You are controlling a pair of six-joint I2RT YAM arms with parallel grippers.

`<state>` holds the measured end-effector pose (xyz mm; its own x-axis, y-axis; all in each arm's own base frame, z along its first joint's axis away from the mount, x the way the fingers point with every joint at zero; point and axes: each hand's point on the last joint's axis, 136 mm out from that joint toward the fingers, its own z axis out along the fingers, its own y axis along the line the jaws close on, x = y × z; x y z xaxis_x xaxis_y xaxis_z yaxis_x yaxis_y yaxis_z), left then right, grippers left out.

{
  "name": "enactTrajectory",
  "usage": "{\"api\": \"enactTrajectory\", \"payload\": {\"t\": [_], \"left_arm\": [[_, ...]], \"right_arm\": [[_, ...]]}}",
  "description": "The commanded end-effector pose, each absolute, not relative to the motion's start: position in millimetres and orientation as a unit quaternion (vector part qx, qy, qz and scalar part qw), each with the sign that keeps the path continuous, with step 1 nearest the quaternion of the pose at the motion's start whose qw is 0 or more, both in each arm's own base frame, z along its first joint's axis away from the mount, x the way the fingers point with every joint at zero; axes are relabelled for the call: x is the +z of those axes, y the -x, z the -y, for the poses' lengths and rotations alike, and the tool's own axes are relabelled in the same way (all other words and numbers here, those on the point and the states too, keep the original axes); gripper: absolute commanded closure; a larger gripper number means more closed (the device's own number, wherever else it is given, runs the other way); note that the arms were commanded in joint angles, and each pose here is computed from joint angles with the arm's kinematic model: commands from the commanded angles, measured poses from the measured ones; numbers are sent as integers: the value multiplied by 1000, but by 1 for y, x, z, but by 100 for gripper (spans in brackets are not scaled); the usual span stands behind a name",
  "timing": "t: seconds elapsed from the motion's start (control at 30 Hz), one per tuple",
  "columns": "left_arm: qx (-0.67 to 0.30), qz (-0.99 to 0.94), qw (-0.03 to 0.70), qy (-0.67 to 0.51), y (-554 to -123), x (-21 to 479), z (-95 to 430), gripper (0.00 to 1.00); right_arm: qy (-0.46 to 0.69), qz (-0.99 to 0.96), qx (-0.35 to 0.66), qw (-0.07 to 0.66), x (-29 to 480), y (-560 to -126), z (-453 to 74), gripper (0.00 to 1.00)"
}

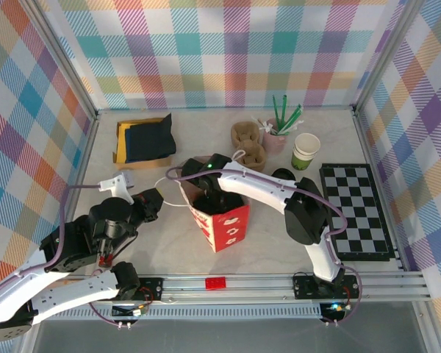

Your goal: Pack the takeout coffee

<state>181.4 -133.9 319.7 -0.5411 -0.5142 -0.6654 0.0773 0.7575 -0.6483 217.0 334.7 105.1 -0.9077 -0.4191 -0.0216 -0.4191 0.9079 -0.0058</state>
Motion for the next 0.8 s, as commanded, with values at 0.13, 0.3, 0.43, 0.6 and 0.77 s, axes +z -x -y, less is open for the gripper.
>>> {"api": "enactTrajectory", "payload": {"t": [0.13, 0.3, 0.43, 0.6, 0.77], "left_arm": [[-335, -811, 465, 116, -183, 329, 146, 88], [-338, -809, 467, 117, -183, 331, 145, 88], [-338, -808, 468, 117, -184, 331, 145, 88], [-338, -807, 470, 118, -183, 333, 143, 87], [-335, -806, 472, 122, -183, 332, 139, 88]], "right_arm": [[206, -978, 6, 27, 130, -214, -332, 1], [206, -978, 6, 30, 135, -214, -331, 1], [206, -978, 5, 32, 140, -214, -329, 1], [205, -978, 6, 37, 146, -214, -328, 1], [207, -978, 5, 41, 151, -212, -326, 1]]}}
